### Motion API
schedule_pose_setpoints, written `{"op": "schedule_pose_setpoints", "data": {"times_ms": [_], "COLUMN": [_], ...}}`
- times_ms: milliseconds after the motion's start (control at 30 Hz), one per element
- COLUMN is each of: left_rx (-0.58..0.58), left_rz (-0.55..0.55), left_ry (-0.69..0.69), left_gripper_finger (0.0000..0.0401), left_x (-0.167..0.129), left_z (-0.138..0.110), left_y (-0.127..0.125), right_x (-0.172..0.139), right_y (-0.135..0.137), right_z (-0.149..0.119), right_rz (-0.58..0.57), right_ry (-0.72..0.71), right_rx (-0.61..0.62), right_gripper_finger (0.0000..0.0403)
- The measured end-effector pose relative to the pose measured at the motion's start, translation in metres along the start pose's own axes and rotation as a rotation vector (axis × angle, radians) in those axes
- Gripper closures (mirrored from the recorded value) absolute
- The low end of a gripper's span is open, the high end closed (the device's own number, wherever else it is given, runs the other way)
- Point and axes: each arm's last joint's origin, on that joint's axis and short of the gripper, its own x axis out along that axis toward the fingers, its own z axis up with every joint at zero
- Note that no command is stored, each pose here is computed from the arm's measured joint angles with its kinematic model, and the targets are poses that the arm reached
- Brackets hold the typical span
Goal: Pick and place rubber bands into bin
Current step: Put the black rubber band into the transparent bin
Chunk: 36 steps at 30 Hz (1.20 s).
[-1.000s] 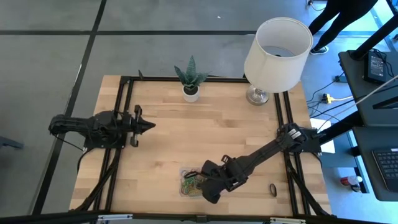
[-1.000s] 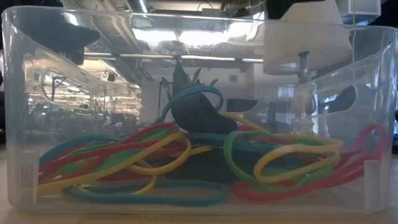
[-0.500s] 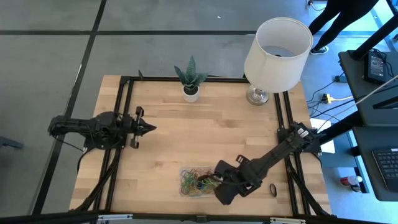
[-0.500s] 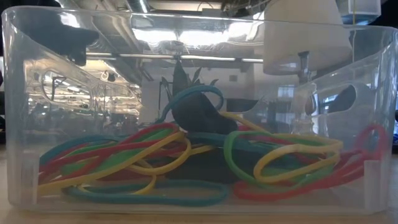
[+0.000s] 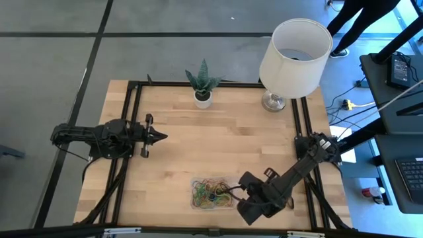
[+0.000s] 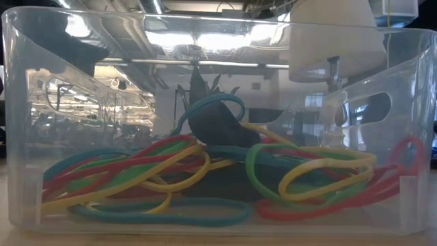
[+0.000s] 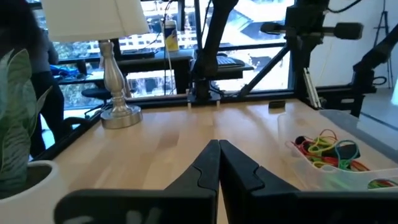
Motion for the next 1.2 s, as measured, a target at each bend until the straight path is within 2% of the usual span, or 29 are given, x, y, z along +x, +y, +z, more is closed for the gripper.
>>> {"op": "schedule_pose_setpoints", "data": {"times_ms": [267, 367, 467, 700, 867, 1000, 1200], "left_rx": [-0.069, -0.093, -0.096, -0.096, -0.096, -0.096, -0.096], "left_rz": [-0.005, -0.005, -0.005, -0.003, -0.003, -0.003, -0.003], "left_ry": [-0.002, -0.002, -0.003, -0.003, -0.003, -0.004, -0.005], "left_gripper_finger": [0.0399, 0.0399, 0.0399, 0.0399, 0.0398, 0.0397, 0.0397], "left_x": [0.000, 0.000, 0.000, 0.000, 0.000, 0.000, 0.000], "left_z": [0.000, 0.000, 0.000, 0.000, 0.000, 0.000, 0.000], "left_y": [0.000, 0.000, 0.000, 0.000, 0.000, 0.000, 0.000], "right_x": [0.007, 0.022, 0.042, 0.083, 0.089, 0.086, 0.084], "right_y": [-0.001, -0.003, -0.004, -0.003, -0.026, -0.057, -0.083], "right_z": [-0.018, -0.025, -0.033, -0.054, -0.074, -0.086, -0.095], "right_rz": [-0.052, -0.113, -0.149, -0.107, 0.021, 0.038, 0.046], "right_ry": [0.006, 0.027, 0.105, 0.201, 0.214, 0.223, 0.225], "right_rx": [0.084, 0.167, 0.250, 0.336, 0.413, 0.508, 0.487], "right_gripper_finger": [0.0401, 0.0401, 0.0401, 0.0401, 0.0401, 0.0399, 0.0376]}}
